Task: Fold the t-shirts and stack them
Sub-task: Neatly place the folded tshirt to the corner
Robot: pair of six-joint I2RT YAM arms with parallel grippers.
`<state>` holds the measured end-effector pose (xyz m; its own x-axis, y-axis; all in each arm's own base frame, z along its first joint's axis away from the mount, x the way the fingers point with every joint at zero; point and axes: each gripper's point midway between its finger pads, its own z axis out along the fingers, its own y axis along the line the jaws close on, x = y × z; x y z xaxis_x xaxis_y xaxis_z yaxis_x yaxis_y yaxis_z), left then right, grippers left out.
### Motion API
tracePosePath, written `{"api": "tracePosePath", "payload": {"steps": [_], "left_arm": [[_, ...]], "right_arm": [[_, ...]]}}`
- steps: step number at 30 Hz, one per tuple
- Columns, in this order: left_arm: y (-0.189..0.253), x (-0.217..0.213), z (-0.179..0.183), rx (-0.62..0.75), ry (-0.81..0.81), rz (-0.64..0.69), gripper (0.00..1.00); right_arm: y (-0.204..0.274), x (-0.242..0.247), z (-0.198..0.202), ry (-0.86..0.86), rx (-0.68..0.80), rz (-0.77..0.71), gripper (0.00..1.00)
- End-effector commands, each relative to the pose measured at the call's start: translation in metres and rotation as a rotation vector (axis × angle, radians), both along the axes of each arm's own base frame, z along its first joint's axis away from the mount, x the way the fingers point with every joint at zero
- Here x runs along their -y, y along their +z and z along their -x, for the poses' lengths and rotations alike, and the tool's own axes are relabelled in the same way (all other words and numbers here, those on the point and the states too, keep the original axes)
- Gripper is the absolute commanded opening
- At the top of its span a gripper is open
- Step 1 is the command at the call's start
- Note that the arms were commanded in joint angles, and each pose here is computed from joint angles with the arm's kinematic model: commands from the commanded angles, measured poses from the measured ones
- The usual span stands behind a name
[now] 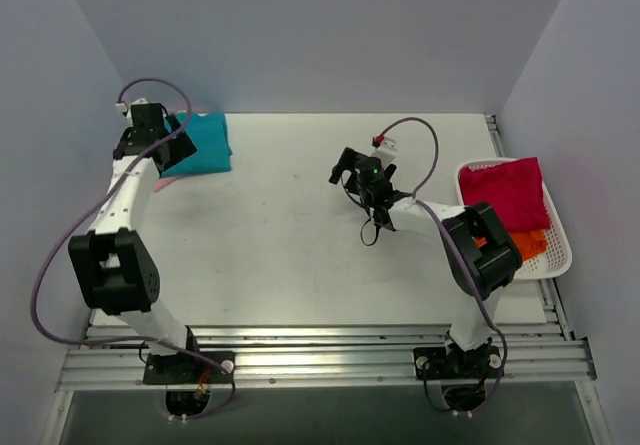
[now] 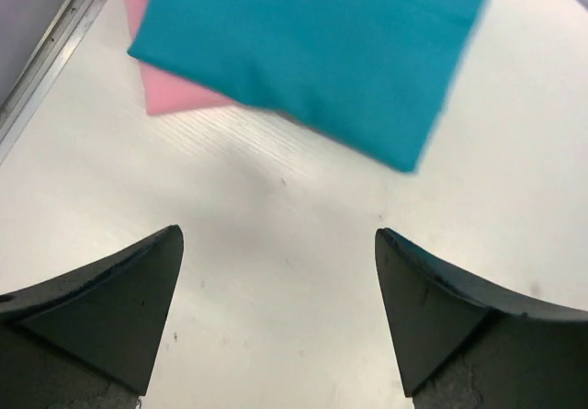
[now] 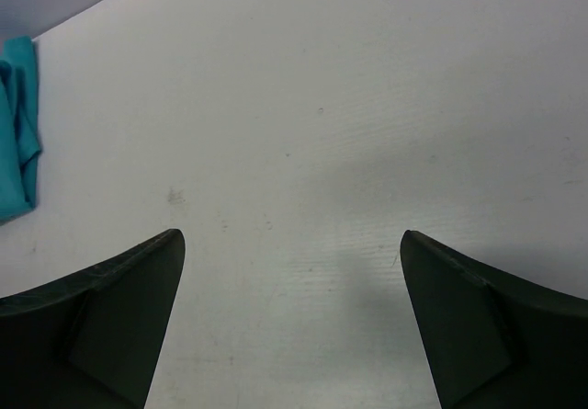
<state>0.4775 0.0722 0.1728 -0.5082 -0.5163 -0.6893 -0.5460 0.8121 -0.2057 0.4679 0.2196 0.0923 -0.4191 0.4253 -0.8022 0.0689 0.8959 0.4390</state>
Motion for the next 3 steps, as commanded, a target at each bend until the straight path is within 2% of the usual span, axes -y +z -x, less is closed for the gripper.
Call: {"api": "tracePosePath", "payload": {"steps": [1,3], "left_arm": [[0.062,0.041,0.030,0.156,-0.096,-0.156,0.94],[0.062,0.066,0.057,0.178,-0.132,-0.182,0.94]], "right_arm": [[0.033,0.007,0.016,-0.037,0.062,0.016,1.00],[0.036,0.012,0.031,-0.045,0.069,0.025,1.00]]}}
